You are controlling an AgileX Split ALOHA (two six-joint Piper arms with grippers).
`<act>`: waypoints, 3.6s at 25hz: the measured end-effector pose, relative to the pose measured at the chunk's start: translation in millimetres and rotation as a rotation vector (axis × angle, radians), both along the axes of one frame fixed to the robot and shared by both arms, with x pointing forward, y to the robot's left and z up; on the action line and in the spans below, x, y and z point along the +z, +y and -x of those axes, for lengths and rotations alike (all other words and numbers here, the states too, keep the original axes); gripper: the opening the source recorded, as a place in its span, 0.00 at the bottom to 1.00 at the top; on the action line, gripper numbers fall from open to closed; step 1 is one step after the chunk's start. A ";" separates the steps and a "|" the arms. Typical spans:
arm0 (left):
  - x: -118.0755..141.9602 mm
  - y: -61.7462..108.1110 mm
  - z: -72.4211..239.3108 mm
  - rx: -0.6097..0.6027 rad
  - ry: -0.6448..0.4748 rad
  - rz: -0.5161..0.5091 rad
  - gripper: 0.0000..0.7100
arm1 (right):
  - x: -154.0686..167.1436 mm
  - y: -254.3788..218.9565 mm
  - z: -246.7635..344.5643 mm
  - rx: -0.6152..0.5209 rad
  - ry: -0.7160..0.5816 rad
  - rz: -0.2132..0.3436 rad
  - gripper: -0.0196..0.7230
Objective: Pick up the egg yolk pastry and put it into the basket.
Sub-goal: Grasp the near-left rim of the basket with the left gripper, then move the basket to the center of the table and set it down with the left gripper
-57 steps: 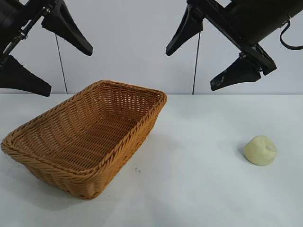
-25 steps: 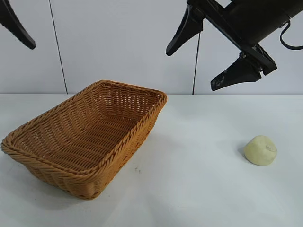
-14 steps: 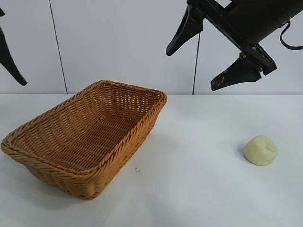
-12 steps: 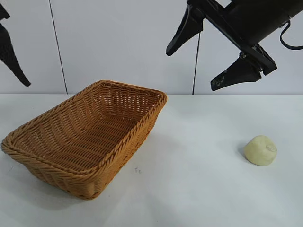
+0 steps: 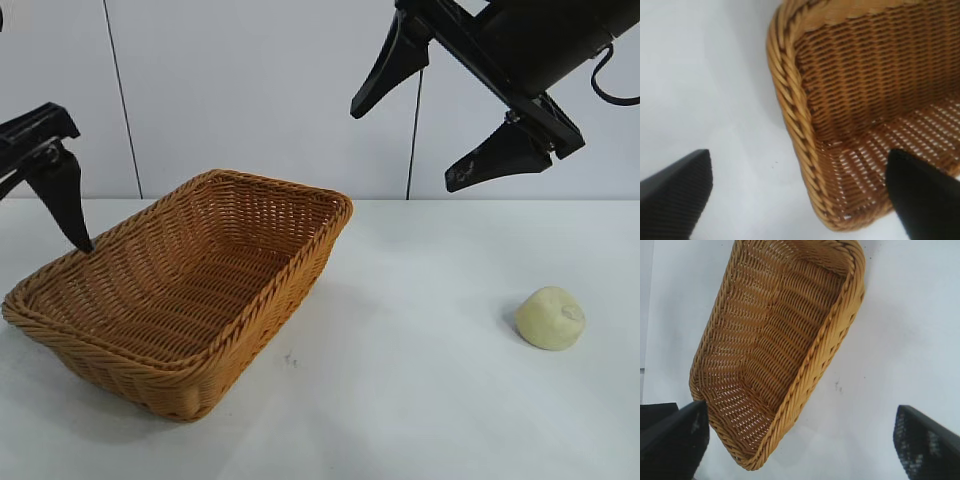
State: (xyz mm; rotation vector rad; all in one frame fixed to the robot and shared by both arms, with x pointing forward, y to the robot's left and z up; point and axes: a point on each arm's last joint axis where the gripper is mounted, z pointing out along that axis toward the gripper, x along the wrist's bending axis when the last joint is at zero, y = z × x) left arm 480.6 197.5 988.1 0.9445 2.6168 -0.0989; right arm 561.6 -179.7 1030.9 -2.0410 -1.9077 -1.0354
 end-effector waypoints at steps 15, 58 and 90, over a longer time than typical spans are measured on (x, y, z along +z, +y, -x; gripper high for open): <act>-38.5 -10.3 -20.0 0.104 0.049 0.044 0.97 | 0.0 0.0 0.0 0.000 0.000 0.000 0.96; -55.9 5.0 -53.3 0.052 0.034 0.003 0.16 | -0.7 -0.9 0.0 0.006 -0.005 0.016 0.96; -46.6 -17.5 -133.8 -0.888 0.034 0.055 0.16 | -1.2 -1.7 -0.1 0.011 -0.009 0.031 0.96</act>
